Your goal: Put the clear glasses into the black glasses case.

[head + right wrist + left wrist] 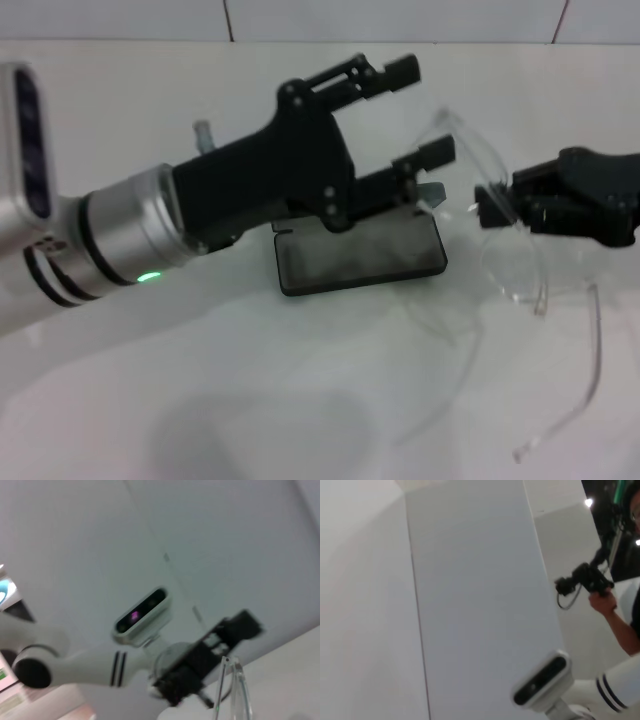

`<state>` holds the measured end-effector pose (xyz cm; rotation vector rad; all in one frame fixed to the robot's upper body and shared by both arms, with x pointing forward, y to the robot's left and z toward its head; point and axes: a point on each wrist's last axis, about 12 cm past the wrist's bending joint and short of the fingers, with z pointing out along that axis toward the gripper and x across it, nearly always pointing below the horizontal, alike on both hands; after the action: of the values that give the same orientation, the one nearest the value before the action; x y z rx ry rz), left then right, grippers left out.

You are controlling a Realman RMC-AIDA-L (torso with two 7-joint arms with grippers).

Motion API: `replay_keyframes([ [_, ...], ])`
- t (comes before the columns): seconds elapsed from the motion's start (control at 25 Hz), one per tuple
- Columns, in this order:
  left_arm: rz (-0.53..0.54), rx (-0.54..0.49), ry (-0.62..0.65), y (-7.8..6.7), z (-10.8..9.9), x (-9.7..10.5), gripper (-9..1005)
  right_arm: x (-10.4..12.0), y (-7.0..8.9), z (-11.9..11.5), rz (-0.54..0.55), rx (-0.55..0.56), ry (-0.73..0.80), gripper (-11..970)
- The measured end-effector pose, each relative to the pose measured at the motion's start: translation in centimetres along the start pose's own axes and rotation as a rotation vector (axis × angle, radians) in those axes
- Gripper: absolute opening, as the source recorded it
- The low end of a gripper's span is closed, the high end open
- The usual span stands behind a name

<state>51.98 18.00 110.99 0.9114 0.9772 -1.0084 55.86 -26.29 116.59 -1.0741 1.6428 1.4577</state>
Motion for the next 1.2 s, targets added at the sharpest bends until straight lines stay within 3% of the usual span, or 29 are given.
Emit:
replay_keyframes([
  [0.28,0.019,-0.066,-0.089,0.4,-3.0,-1.7,664,0.3,-0.3,-1.8,-0.067,0.126,-0.156,115],
  [0.56,-0.001,-0.19,-0.015,0.7,-7.6,-1.6,664,0.7,0.2,-2.8,-0.193,0.205,-0.357,115],
  [0.68,-0.022,-0.208,0.017,1.0,-8.1,-1.2,664,0.2,0.4,-2.7,-0.229,0.199,-0.42,116],
  [0.76,-0.037,-0.183,0.049,0.9,-7.9,-0.7,664,0.0,0.5,-2.4,-0.256,0.195,-0.468,116],
  [0.96,-0.066,0.011,0.141,-0.7,-5.3,1.0,664,-0.6,0.5,-1.7,-0.31,0.192,-0.575,115],
  [1.2,-0.082,0.207,0.142,-2.7,-2.2,1.7,664,-1.3,-0.3,-0.5,-0.295,0.181,-0.625,115],
])
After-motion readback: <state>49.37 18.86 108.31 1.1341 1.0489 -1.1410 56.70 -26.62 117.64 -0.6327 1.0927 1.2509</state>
